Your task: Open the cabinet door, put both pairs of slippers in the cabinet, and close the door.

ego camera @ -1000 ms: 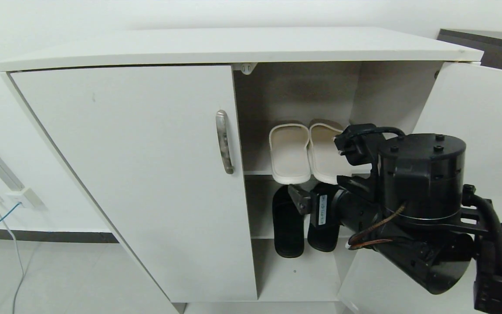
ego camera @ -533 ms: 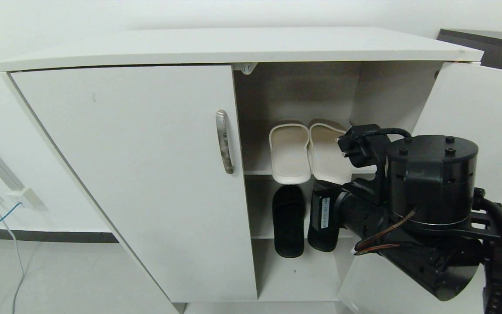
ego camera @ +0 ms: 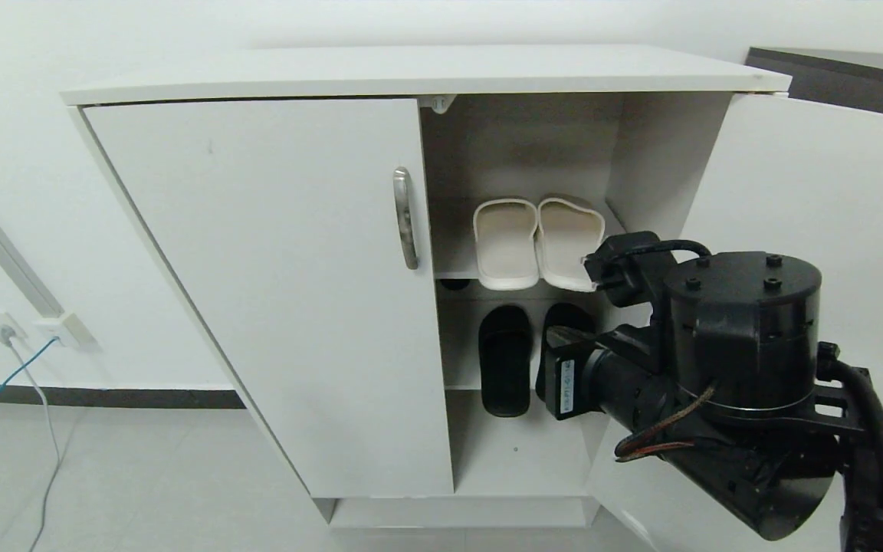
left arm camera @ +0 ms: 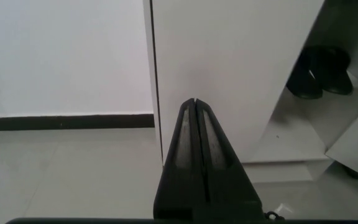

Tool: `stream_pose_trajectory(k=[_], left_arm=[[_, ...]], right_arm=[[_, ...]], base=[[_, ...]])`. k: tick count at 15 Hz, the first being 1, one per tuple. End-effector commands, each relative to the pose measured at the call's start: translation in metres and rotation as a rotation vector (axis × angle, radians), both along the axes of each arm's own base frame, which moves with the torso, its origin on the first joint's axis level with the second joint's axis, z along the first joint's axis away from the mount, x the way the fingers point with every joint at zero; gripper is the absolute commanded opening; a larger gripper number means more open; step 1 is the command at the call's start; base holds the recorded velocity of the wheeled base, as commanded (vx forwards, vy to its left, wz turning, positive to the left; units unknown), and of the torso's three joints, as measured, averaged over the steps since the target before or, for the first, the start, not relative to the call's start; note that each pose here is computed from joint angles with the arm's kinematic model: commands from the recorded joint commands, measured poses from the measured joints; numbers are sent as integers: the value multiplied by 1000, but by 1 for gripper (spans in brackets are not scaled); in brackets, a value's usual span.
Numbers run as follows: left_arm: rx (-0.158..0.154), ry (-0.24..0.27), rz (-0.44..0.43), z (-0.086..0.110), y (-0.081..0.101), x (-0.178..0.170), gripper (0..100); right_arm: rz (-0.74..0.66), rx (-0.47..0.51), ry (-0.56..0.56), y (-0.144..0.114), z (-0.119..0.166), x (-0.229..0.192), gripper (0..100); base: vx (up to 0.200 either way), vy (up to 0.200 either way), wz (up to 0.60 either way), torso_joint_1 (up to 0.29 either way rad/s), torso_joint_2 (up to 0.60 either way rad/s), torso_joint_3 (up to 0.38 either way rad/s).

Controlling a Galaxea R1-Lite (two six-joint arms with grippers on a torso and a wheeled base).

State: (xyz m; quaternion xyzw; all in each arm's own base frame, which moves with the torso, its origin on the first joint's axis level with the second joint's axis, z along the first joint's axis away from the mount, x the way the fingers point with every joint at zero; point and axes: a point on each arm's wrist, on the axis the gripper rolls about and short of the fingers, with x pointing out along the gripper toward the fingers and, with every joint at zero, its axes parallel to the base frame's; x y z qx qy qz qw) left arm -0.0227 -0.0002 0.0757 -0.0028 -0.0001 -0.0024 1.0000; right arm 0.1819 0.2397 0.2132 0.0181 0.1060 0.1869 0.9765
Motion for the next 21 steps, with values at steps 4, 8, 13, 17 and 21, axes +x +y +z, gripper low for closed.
stream_pose_trajectory(k=[4, 8, 13, 17, 21], left_arm=[[-1, -1, 0, 0, 0, 0, 0], [-1, 0, 0, 0, 0, 0, 0], [-2, -1, 0, 0, 0, 0, 0], [-2, -1, 0, 0, 0, 0, 0], [-2, 0, 0, 0, 0, 0, 0]], right_arm=[[20, -31, 22, -1, -11, -2, 0], [56, -44, 20, -3, -16, -3, 0], [57, -73, 28, -3, -23, -2, 0], [59, -75, 23, -3, -23, -2, 0], [59, -75, 20, -4, -23, -2, 0]], base=[[-200, 0, 0, 0, 1, 2], [-150, 0, 0, -2, -1, 1], [0, 0, 0, 0, 0, 0], [0, 0, 0, 0, 0, 0], [0, 0, 0, 0, 0, 0]])
